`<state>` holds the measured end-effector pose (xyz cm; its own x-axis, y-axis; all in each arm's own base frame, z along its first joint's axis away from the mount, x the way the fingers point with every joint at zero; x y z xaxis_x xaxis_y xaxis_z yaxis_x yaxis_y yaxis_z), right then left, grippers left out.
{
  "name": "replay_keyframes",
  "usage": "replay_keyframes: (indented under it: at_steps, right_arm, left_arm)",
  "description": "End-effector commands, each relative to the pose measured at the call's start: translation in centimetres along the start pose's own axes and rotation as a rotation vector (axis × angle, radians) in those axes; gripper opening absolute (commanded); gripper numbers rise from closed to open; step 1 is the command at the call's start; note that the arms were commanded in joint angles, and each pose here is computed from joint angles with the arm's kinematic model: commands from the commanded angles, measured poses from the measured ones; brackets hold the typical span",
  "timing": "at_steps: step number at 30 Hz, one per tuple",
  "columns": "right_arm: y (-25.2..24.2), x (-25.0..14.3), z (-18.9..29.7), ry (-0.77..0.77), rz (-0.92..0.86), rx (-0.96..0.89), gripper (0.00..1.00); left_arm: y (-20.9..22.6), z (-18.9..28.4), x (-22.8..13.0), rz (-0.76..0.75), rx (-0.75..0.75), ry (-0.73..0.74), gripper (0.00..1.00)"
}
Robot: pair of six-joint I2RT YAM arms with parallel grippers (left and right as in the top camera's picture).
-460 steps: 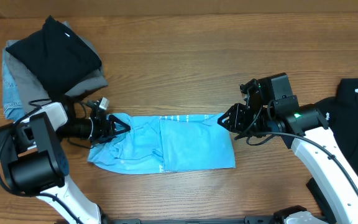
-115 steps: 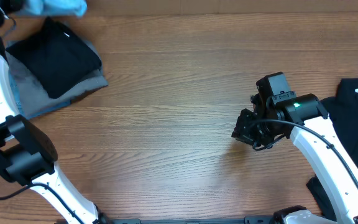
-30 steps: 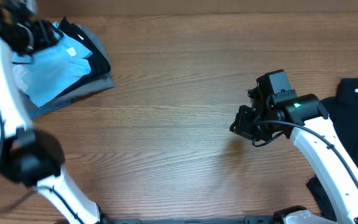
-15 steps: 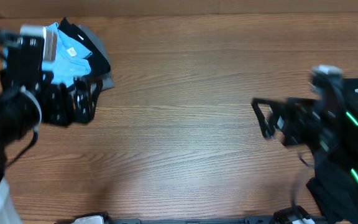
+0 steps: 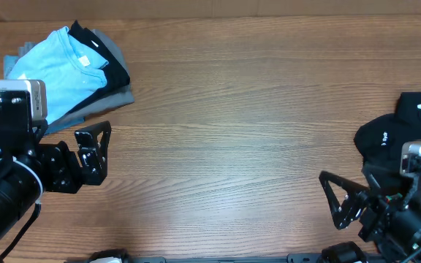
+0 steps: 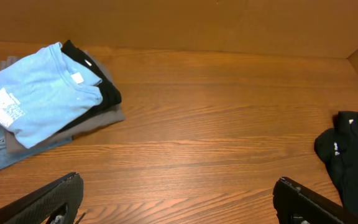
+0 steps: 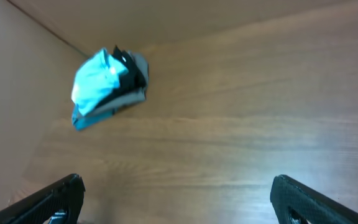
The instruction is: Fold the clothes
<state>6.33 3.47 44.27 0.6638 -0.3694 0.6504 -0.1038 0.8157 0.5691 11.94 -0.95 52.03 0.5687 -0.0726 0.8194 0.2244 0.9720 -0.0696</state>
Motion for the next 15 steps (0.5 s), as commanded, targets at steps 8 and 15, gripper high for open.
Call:
replay_keyframes:
  at_steps: [8, 15]
  right_arm:
    - [-0.3, -0.8, 0.1, 0.058, -0.014, -0.009, 1.0]
    - [-1.2, -0.1, 0.1, -0.036, 0.007, -0.142, 1.0]
  left_arm:
    - [0.1, -0.4, 0.0, 0.021, -0.002, 0.014, 1.0]
    - [0.1, -0.4, 0.0, 0.021, -0.002, 0.014, 1.0]
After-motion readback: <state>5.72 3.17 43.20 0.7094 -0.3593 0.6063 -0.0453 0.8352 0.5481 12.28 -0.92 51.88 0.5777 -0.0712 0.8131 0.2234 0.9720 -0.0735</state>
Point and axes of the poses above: each gripper's point midway between its finger pads, its own z axis back along the fingers, its own y axis along the line the jaws close on, x = y × z, the point moved 10 cm from there along z, back along the fingers, and after that the axes turned 11 degrees about -z, right-handed, at the moved point
